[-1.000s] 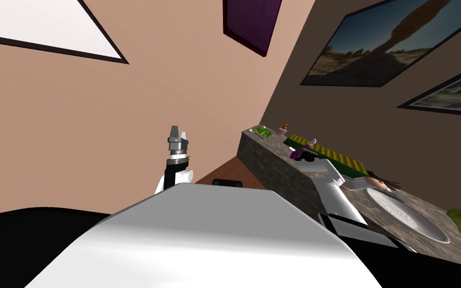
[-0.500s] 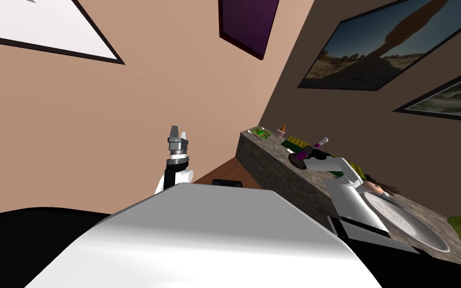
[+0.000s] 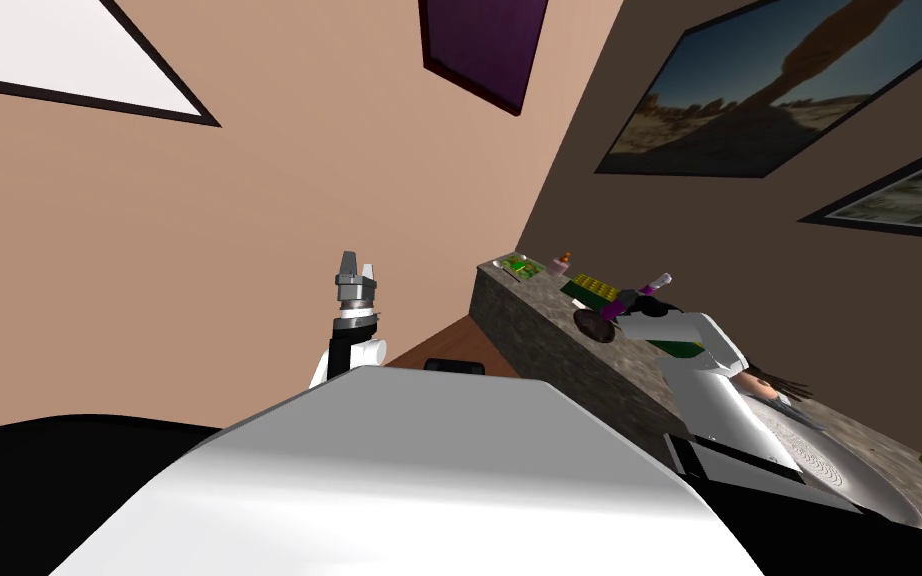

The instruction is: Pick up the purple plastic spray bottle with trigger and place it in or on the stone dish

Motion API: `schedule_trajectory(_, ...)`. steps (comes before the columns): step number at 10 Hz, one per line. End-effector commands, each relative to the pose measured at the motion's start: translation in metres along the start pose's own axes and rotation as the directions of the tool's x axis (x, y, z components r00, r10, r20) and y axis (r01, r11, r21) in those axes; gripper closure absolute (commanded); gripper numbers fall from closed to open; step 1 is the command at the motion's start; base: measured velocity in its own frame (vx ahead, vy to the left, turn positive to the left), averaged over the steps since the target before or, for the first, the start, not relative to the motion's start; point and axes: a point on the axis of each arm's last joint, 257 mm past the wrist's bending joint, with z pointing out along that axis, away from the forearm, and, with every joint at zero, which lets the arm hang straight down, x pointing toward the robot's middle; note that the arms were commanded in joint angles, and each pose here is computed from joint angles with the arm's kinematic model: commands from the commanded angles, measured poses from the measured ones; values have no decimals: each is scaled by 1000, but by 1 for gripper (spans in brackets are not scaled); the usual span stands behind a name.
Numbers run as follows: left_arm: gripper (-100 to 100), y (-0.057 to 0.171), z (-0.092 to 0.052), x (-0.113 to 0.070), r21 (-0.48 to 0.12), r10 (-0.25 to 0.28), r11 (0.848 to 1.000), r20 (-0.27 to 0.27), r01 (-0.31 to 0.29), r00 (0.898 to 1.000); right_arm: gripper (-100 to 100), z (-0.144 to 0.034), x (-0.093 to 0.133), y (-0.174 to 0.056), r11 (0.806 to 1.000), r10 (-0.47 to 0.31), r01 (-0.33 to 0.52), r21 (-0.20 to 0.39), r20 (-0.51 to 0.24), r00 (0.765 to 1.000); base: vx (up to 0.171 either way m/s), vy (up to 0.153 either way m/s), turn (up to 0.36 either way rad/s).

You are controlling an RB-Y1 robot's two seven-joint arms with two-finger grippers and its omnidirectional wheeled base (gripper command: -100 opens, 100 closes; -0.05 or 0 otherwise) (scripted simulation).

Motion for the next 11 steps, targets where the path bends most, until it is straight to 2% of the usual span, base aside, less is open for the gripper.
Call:
schedule_trajectory(1, 0, 0, 0, 0, 0, 0, 1000, 0, 0, 1000, -100, 0, 0, 0, 1000, 0, 0, 0, 0, 1000, 0, 0, 0)
schedule_trajectory(4, 0, 0, 0, 0, 0, 0, 1000, 0, 0, 1000, -100, 0, 0, 0, 1000, 0, 0, 0, 0, 1000, 0, 0, 0)
schedule_trajectory(5, 0, 0, 0, 0, 0, 0, 1000, 0, 0, 1000, 0, 0, 0, 0, 1000, 0, 0, 0, 0, 1000, 0, 0, 0)
schedule_trajectory(6, 0, 0, 0, 0, 0, 0, 1000, 0, 0, 1000, -100, -4, -13, 1, 1000, 3, -3, 3, 4, 1000, -9, -7, 12)
schedule_trajectory(11, 0, 0, 0, 0, 0, 0, 1000, 0, 0, 1000, -100, -16, -44, 5, 1000, 5, -5, 5, 11, 1000, -12, -10, 11)
